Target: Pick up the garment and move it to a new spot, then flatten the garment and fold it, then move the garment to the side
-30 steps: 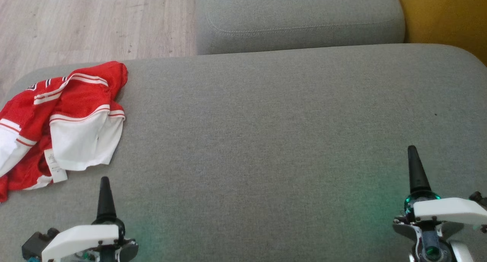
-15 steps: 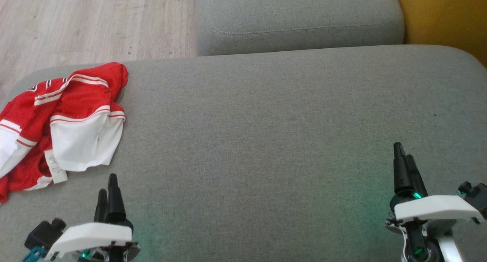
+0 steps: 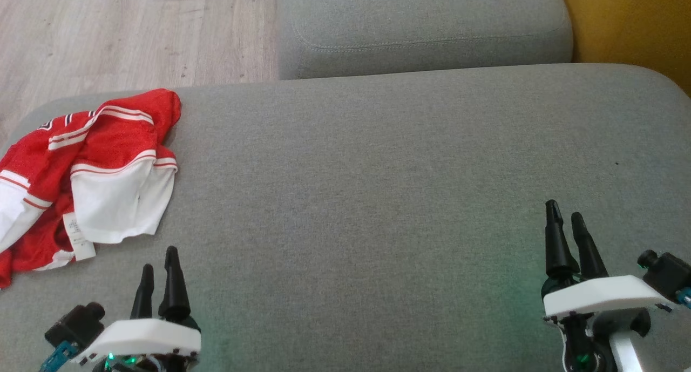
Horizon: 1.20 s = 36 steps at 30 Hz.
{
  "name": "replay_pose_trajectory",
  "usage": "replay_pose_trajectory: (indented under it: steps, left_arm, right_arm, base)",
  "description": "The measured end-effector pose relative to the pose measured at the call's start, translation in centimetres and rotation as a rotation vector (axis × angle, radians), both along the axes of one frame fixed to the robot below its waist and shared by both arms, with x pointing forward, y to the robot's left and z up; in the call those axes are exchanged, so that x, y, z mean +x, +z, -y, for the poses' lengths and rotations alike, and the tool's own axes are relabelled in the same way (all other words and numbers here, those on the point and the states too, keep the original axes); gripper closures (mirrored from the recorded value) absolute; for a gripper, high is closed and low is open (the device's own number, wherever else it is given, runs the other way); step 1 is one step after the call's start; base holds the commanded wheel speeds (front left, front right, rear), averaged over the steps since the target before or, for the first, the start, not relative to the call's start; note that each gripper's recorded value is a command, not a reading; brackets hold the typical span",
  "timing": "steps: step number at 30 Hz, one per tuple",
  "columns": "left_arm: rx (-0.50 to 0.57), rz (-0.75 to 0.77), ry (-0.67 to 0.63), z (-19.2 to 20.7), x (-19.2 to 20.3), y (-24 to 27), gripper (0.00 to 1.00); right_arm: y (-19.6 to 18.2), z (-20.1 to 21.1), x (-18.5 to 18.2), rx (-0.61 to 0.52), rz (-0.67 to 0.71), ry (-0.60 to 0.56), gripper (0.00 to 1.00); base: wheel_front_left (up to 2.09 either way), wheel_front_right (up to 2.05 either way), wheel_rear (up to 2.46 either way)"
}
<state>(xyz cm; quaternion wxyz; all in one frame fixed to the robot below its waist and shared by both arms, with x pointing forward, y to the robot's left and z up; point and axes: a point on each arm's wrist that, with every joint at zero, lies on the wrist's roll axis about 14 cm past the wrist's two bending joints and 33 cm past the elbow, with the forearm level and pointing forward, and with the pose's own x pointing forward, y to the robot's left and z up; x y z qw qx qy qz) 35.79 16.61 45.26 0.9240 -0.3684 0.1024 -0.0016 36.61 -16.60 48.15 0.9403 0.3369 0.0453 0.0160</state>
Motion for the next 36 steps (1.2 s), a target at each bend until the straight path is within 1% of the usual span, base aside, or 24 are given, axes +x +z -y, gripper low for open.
replay_pose_trajectory:
  steps: [20,36]
  left_arm:
    - [0.284,0.07,-0.066,0.3,-0.4,0.8,0.0]
    - [0.495,0.115,-0.115,0.3,-0.9,0.9,0.0]
  right_arm:
    - [1.2,-1.7,0.2,-0.26,0.077,0.067,0.0]
    - [1.7,-2.2,0.1,-0.466,0.136,0.098,0.0]
  base:
    - [0.0,0.0,0.0]
    - [0.0,0.0,0.0]
